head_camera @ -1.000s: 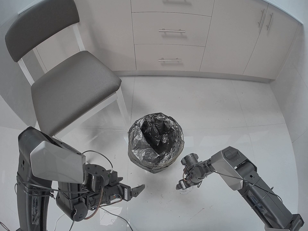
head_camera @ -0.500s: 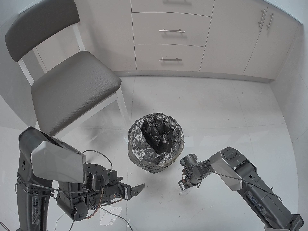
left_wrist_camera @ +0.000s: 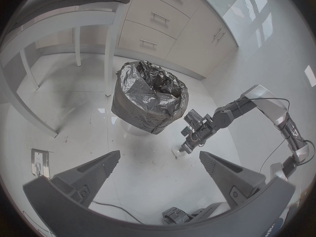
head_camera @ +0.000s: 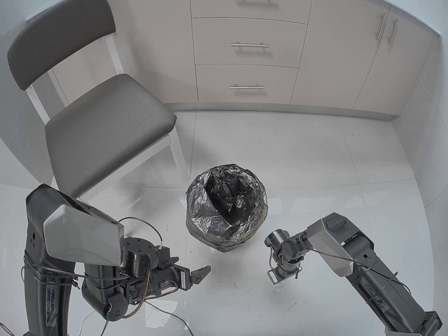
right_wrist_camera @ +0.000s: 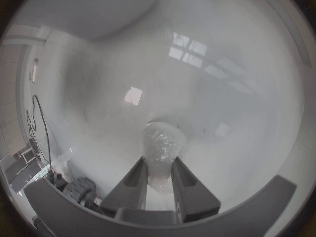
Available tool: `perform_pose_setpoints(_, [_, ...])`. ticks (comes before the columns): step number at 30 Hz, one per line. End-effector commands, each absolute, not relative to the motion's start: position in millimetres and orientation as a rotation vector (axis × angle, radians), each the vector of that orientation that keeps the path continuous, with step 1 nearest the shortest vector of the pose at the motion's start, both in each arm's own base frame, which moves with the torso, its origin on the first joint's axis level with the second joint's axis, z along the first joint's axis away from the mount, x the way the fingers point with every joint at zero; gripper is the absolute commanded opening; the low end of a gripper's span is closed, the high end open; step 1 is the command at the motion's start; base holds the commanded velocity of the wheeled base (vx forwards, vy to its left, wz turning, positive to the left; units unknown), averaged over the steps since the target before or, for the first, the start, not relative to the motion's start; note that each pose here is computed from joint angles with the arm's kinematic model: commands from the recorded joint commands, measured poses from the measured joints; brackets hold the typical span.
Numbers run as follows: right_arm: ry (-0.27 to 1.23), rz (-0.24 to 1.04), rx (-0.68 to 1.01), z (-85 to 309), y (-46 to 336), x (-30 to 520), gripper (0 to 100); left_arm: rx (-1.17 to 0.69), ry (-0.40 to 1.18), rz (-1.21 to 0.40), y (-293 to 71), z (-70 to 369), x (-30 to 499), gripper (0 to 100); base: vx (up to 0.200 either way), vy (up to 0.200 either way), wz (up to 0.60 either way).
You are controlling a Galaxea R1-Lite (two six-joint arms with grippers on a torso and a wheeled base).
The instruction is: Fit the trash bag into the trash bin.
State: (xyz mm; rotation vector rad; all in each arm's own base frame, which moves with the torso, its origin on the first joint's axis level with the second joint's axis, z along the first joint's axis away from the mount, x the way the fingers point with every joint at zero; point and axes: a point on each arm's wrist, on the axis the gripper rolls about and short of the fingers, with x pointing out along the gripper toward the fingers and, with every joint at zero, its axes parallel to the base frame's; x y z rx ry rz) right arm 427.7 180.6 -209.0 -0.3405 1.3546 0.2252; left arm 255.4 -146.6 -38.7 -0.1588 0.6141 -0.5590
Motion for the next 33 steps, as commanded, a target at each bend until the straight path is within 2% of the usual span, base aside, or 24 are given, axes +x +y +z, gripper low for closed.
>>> perform_pose_setpoints(1, [1.555,0.157,-0.405,-211,167,409,0,-0.162,0.596,-0.568,-147,-31,254,100,0.0,0.0,0.0])
perform_pose_setpoints(2, [1.645,0.129,-0.422,-210,156,404,0,-0.158,0.584,-0.574,-149,-27,252,100,0.0,0.0,0.0])
perform_pose_setpoints(5, [1.573,0.087,-0.424,-174,155,419,0,-0.15,0.559,-0.572,-151,-19,249,100,0.0,0.0,0.0])
perform_pose_setpoints(7, [1.548,0.069,-0.425,-163,151,425,0,-0.146,0.55,-0.563,-152,-17,248,100,0.0,0.0,0.0])
perform_pose_setpoints(9, [1.465,0.055,-0.401,-119,151,438,0,-0.148,0.529,-0.548,-152,-12,249,100,0.0,0.0,0.0])
perform_pose_setpoints(16, [1.3,0.069,-0.367,-16,153,448,0,-0.148,0.509,-0.549,-152,-6,248,100,0.0,0.0,0.0])
perform_pose_setpoints(17, [1.3,0.069,-0.367,-16,153,448,0,-0.148,0.509,-0.549,-152,-6,248,100,0.0,0.0,0.0])
perform_pose_setpoints(18, [1.233,0.089,-0.364,17,156,447,0,-0.143,0.507,-0.546,-153,-6,247,100,0.0,0.0,0.0])
perform_pose_setpoints(22, [1.134,0.095,-0.358,70,163,437,0,-0.119,0.501,-0.538,-154,-7,247,100,0.0,0.0,0.0])
perform_pose_setpoints(27, [0.977,0.16,-0.362,138,193,408,0,-0.114,0.499,-0.537,-153,-7,248,100,0.0,0.0,0.0])
perform_pose_setpoints(30, [0.932,0.207,-0.371,153,212,393,0,-0.115,0.499,-0.535,-153,-8,248,100,0.0,0.0,0.0])
perform_pose_setpoints(33, [0.849,0.301,-0.387,161,259,367,0,-0.119,0.495,-0.533,-152,-7,250,100,0.0,0.0,0.0])
